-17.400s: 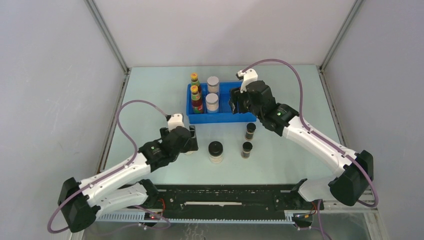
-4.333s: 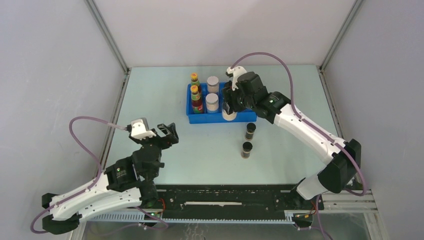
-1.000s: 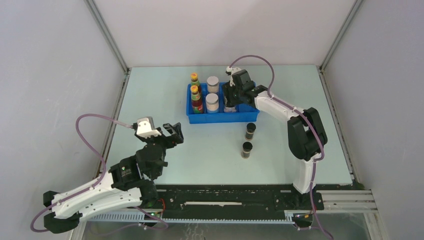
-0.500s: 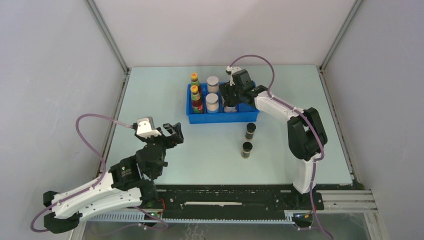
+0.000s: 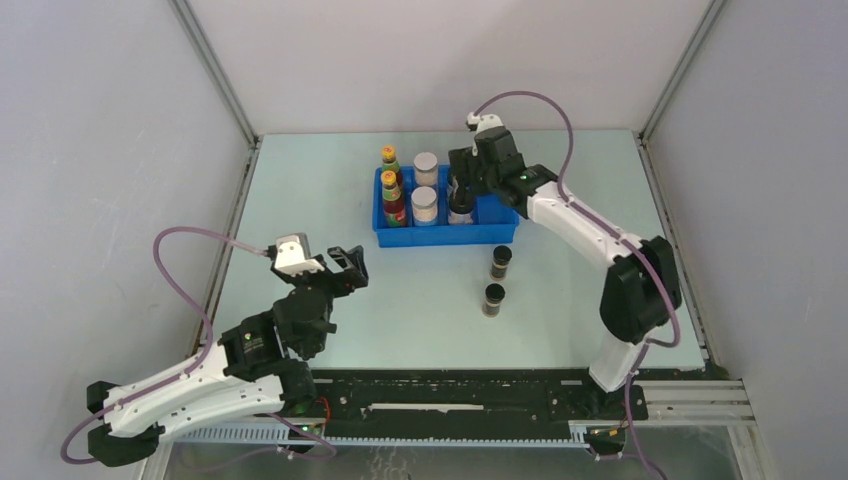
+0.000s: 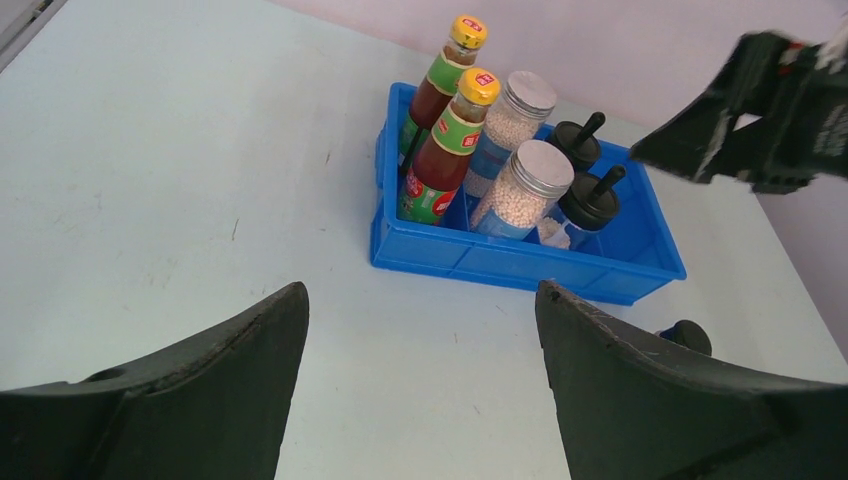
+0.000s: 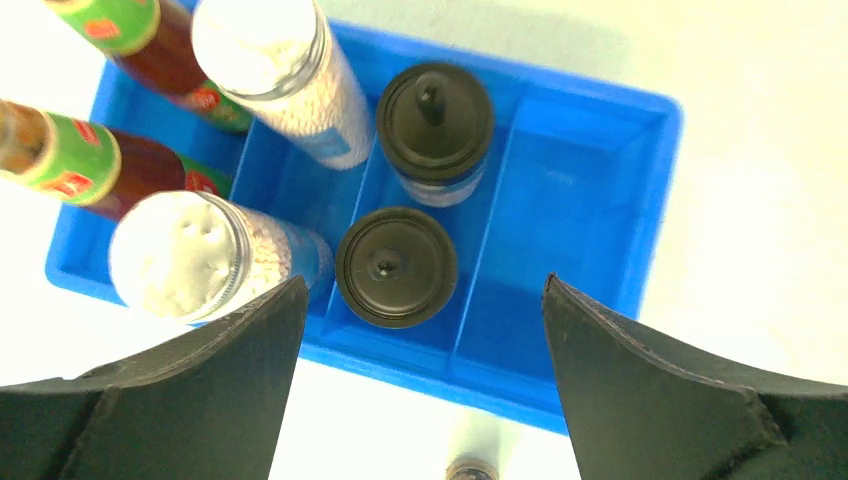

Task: Organize the condiment bottles
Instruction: Place the bottle in the storage box.

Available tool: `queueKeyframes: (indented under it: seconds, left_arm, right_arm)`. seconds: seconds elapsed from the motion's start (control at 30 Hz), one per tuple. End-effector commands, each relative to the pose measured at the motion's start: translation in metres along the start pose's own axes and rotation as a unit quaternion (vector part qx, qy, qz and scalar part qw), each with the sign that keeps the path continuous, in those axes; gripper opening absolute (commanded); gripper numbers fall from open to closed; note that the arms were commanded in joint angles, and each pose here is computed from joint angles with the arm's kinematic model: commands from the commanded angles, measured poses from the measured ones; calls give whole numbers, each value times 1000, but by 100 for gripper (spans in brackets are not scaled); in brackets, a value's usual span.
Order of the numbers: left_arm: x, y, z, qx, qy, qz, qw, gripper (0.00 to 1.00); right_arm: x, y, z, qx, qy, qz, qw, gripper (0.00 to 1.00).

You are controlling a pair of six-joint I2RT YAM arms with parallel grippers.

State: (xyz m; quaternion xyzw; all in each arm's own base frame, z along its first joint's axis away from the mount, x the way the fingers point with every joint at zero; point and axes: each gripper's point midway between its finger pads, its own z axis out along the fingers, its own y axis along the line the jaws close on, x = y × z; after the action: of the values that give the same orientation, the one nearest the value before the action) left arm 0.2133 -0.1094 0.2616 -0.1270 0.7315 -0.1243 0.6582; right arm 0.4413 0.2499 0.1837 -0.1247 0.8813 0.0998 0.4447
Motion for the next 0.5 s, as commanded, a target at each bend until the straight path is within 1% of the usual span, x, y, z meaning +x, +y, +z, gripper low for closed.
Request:
queueKeyframes:
  seconds: [0.0,0.1,0.2,0.3,0.47]
  left_arm:
    - [1,-4,0,9,0,-6,1000,88]
    - [3,-7,0,15,3,-8,1000,88]
    - [3,-11,0,21,5,-9,1000,88]
    - [2,-12,0,25,4,-12,1000,88]
    - [1,-13,-1,29,2,-15,999,88]
  right_arm:
    - [-31,-14,-51,69,-53,24,996,95]
    - [-19,-22,-69,111,-46,34,992,95]
    - [1,-26,-83,138,-32,44,989,95]
    - [26,-29,-93,153,-19,58,986,94]
    - [60,-27,-114,166,-22,77,983,94]
